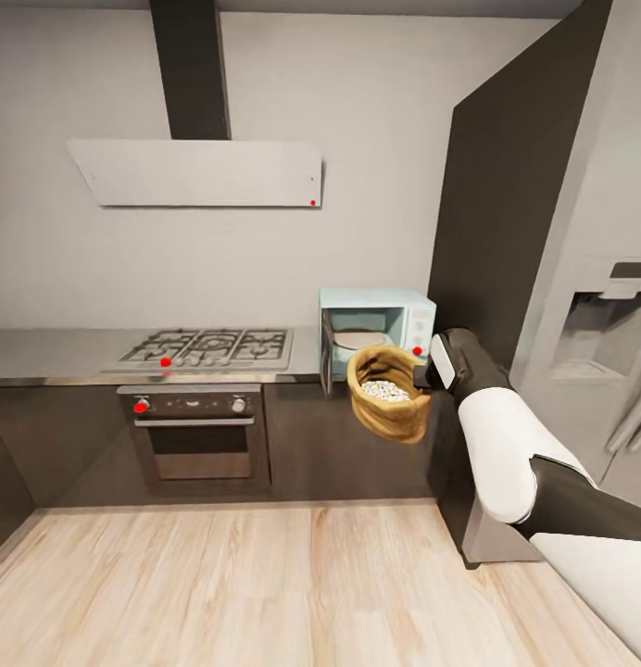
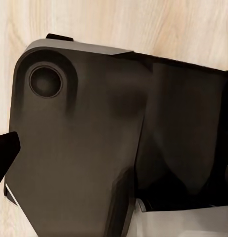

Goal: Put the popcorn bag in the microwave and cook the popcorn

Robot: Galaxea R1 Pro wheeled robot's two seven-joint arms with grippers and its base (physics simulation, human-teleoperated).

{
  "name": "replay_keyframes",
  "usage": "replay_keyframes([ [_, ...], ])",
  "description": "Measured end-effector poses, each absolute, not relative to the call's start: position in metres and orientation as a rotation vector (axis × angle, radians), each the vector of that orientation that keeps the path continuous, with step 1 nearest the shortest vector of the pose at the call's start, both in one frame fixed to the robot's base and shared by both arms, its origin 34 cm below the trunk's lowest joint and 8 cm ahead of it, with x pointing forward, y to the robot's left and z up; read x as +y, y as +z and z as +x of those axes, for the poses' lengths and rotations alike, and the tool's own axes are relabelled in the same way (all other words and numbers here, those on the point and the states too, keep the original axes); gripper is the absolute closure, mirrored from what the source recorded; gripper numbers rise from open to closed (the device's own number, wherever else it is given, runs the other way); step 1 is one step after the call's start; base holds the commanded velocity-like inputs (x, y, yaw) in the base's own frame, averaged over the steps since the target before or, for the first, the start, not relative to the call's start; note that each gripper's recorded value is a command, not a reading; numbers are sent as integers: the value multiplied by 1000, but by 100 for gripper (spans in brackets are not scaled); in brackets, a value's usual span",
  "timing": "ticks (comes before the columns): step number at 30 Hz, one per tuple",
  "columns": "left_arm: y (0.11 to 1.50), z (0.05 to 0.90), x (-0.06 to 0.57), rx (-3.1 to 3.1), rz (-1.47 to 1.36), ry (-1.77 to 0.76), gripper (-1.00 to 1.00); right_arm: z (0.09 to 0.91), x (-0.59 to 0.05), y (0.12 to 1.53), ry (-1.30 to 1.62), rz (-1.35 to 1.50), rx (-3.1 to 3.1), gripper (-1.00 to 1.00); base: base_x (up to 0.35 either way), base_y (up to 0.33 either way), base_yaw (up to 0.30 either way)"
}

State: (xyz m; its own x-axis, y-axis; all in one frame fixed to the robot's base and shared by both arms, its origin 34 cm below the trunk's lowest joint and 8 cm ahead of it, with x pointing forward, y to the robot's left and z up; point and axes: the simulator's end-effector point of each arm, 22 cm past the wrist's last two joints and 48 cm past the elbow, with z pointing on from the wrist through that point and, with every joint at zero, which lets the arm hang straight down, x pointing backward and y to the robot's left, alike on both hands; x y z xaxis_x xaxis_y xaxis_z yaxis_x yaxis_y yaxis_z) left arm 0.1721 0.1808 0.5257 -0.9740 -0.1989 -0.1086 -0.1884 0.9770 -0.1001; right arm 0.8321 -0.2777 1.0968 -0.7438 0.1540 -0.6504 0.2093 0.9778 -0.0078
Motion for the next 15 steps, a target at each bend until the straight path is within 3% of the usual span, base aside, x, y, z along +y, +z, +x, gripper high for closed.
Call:
replay_keyframes([
  [15, 526, 172, 181, 3006, -299, -135, -100, 835, -285, 1111, -132, 256, 2388, 100, 310, 0, 0],
])
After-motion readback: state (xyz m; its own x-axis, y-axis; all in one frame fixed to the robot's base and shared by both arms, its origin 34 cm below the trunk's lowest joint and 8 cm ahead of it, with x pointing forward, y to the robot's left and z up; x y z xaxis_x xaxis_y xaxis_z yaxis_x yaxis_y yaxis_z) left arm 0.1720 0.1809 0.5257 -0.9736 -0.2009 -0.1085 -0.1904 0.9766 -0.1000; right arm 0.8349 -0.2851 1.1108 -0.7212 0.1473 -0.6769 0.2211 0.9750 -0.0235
